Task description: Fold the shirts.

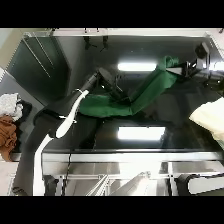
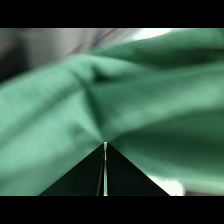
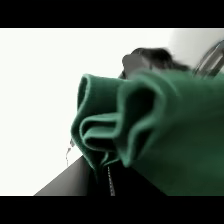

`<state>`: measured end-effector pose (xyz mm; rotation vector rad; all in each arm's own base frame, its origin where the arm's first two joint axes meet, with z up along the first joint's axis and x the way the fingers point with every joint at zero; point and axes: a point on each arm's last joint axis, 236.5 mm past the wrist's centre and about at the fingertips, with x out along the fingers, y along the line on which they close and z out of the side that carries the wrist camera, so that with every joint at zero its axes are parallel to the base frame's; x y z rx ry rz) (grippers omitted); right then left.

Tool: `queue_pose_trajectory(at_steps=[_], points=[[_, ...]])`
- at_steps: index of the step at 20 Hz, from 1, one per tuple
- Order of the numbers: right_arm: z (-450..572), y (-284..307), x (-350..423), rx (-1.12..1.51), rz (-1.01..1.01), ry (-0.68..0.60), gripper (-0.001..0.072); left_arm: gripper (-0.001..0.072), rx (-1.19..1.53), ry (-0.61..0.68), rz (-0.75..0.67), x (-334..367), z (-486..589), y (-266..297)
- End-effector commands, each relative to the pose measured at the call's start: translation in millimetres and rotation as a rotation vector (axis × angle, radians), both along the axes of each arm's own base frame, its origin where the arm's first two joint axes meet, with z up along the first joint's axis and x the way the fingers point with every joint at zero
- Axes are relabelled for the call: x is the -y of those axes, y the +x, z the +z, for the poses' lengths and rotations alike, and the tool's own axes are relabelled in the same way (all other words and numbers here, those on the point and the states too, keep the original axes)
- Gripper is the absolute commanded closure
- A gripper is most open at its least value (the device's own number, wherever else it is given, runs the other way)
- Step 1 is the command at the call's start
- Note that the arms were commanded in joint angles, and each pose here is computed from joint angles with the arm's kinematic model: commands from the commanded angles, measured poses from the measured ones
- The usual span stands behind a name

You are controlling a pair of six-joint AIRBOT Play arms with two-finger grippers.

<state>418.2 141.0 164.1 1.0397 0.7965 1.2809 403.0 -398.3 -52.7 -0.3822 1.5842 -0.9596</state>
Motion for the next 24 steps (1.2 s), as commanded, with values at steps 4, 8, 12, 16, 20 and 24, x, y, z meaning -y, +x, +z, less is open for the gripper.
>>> queue_pose_trajectory(at_steps=[4,8,12,16,20,24], points=[[-2.7,-19.7,-164.4,0.082,0.076,-0.081,0.0684,0.0686,0.168,0.001,0.13,-187.4,139.6,18.6],[-67.2,-13.9,-270.1,0.1,-0.072,-0.276,0.0685,0.0686,0.175,0.115,0.443,-331.6,155.8,-15.6],[-160.1,-20.7,-322.5,0.042,-0.151,-0.437,0.0683,0.0686,0.136,0.123,0.658,-387.6,131.0,-57.8],[-151.0,-33.8,-334.0,0.058,-0.092,-0.365,0.0119,0.0686,0.186,0.15,0.791,-405.1,116.4,-67.2],[-101.6,-12.9,-262.0,0.109,-0.05,-0.4,0.0128,0.0686,0.205,0.145,0.758,-393.2,121.0,-69.8],[-118.9,3.4,-90.1,-0.12,-0.15,-0.751,0.0127,0.0686,0.212,0.115,0.697,-368.0,123.4,-67.8]])
